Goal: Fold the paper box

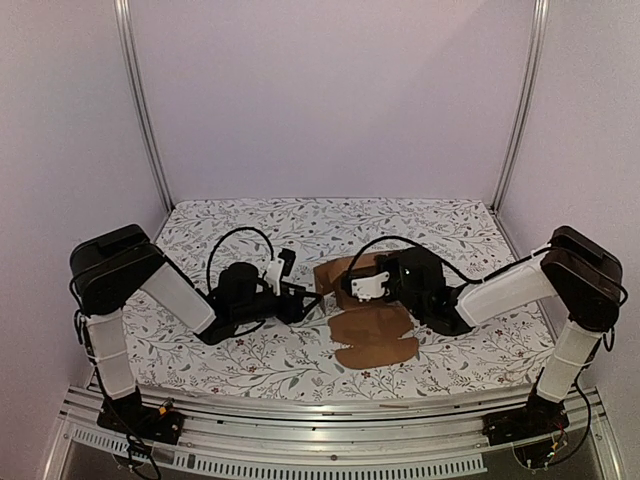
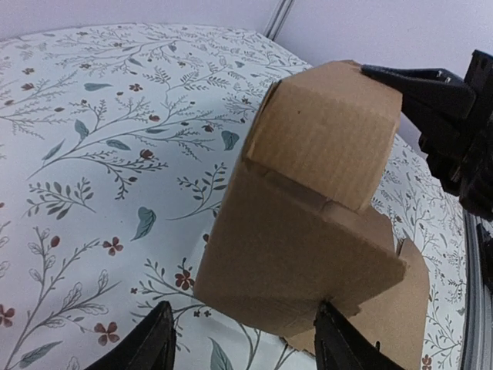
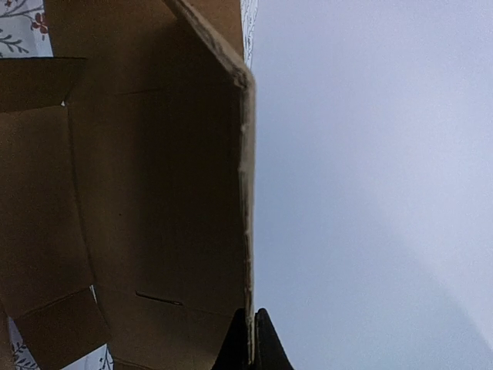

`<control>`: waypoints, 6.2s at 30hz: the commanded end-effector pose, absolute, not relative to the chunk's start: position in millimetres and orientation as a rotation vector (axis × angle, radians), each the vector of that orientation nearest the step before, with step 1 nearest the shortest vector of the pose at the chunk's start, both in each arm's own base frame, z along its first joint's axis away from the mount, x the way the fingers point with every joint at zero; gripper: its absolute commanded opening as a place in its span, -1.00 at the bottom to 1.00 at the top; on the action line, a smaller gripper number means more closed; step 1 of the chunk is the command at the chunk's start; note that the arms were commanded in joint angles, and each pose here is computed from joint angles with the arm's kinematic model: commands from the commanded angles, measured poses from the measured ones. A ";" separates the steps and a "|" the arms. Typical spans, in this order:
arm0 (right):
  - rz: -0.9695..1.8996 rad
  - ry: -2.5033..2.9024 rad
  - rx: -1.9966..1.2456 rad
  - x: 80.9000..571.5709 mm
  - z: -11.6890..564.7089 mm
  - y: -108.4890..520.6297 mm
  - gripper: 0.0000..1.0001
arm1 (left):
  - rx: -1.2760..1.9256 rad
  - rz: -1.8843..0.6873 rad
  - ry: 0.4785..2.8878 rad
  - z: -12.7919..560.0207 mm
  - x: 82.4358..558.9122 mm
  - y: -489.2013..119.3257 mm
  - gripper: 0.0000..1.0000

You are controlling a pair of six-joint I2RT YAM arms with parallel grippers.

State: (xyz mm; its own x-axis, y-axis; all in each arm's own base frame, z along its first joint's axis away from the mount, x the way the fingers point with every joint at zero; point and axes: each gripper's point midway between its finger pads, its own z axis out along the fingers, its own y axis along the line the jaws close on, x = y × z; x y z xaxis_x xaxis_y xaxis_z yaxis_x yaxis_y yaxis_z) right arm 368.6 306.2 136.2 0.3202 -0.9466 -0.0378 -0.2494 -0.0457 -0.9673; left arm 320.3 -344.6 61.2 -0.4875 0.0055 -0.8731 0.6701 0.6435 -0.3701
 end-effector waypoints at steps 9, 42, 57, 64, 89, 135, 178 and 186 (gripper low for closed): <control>-0.835 0.914 -1.456 322.5 154.6 308.6 -1.00 | 0.667 -0.891 1.903 65.8 305.9 -338.8 0.23; -0.866 0.982 -1.482 316.5 110.9 296.5 -1.00 | 0.934 -0.659 1.748 63.3 306.6 -408.5 0.25; -0.904 1.058 -1.603 335.8 93.3 300.0 -1.00 | 0.948 -0.600 1.652 56.3 304.3 -410.8 0.16; -0.887 1.083 -1.591 336.4 98.1 299.9 -1.00 | 0.865 -0.571 1.679 50.4 314.4 -413.0 0.05; -0.859 1.240 -1.633 317.0 83.7 284.9 -0.91 | 0.587 -0.429 1.545 76.2 341.2 -431.2 -0.36; 0.551 2.852 -0.796 470.7 64.3 160.6 0.44 | 0.706 -0.763 1.849 91.6 289.9 -429.3 -0.11; 0.977 2.537 -1.182 463.3 58.4 268.5 -0.35 | 0.765 -0.757 2.251 -18.0 261.3 -428.1 -0.66; 0.877 2.404 -1.249 472.2 98.9 270.2 -0.33 | 0.780 -0.749 2.260 -19.7 257.5 -423.3 -0.68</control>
State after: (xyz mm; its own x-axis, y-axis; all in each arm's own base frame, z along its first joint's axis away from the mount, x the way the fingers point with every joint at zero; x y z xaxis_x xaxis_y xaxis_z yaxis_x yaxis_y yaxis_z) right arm 470.8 269.5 57.1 -0.6633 -0.6102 -0.4333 -0.7437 0.4729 0.4725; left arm 269.8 -441.6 14.6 -0.5873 0.2446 -0.7715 0.6994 0.6330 -0.3317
